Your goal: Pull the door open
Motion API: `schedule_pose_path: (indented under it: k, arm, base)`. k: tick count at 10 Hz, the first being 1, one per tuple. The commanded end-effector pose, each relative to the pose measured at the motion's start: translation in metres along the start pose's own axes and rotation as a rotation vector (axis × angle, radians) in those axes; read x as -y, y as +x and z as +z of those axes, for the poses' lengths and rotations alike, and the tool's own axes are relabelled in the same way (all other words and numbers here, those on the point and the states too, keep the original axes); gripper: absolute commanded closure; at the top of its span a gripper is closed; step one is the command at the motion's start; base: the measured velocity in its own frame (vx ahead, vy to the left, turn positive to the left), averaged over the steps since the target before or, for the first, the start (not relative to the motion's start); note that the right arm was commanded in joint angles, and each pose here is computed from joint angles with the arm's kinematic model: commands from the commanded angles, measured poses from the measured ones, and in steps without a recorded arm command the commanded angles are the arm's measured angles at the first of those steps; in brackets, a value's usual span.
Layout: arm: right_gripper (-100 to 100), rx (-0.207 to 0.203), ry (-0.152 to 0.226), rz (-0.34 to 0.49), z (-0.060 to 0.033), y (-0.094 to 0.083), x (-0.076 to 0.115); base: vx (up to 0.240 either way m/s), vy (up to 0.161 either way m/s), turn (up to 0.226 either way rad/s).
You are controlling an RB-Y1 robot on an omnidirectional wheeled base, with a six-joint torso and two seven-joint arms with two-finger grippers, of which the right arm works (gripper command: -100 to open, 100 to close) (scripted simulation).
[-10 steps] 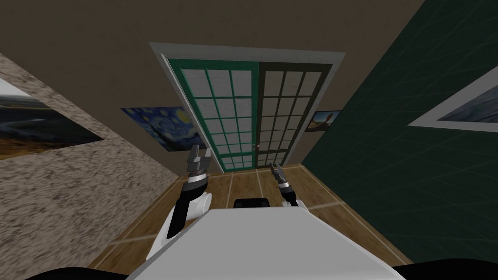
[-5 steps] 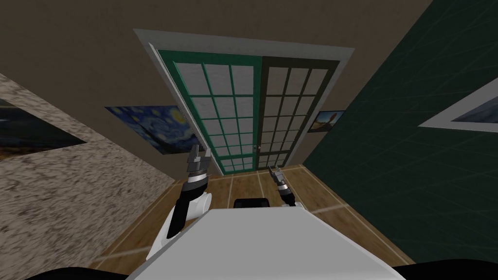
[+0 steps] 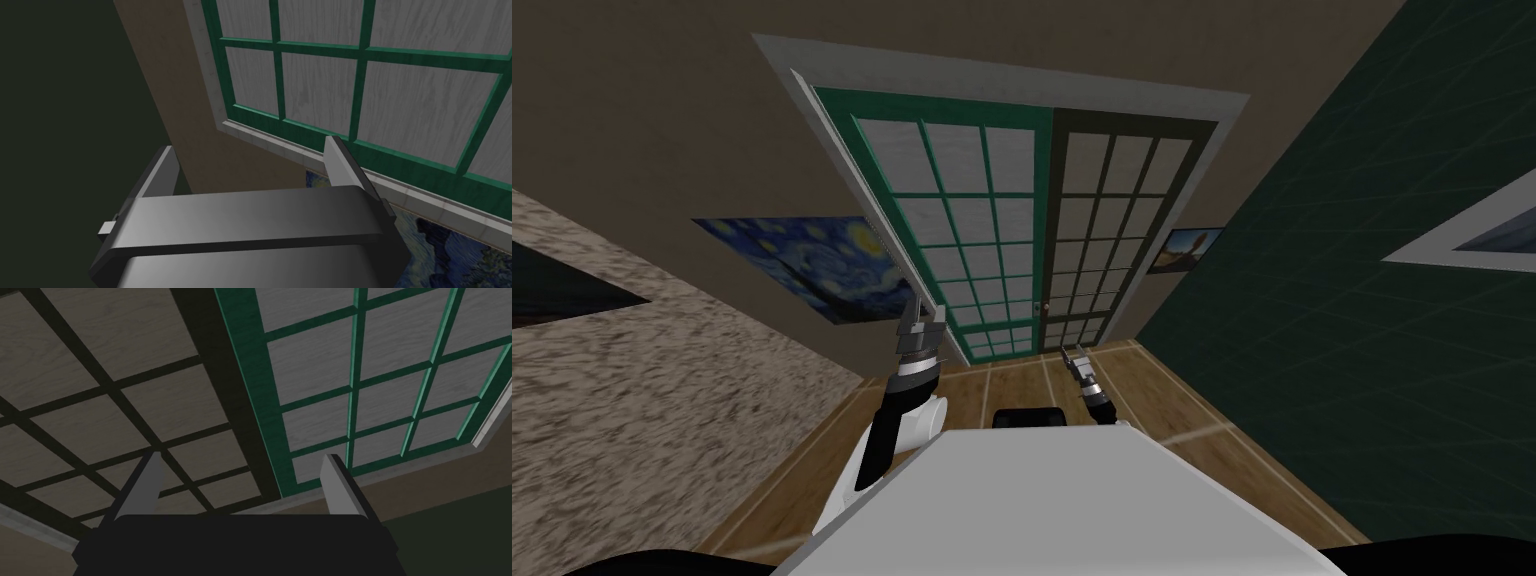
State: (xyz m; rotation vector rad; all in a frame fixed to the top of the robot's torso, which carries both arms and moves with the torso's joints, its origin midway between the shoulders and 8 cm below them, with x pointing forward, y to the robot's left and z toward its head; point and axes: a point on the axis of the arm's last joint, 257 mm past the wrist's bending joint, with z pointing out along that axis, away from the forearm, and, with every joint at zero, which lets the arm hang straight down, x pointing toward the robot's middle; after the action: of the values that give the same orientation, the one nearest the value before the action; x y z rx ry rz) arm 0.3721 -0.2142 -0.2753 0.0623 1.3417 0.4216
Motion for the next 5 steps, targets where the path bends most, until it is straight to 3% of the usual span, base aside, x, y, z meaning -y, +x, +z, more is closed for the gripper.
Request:
schedule_pose_path:
  k: [1,5]
  arm:
    - [-100,-0.026,0.001,-0.035,-0.0043,0.013,0.0]
    - [-100,-0.084,0.0,-0.109,-0.0156,0.042,-0.002]
  base:
    - [0.116,0.054,-0.044]
    - [0.122,0.042,-0.048]
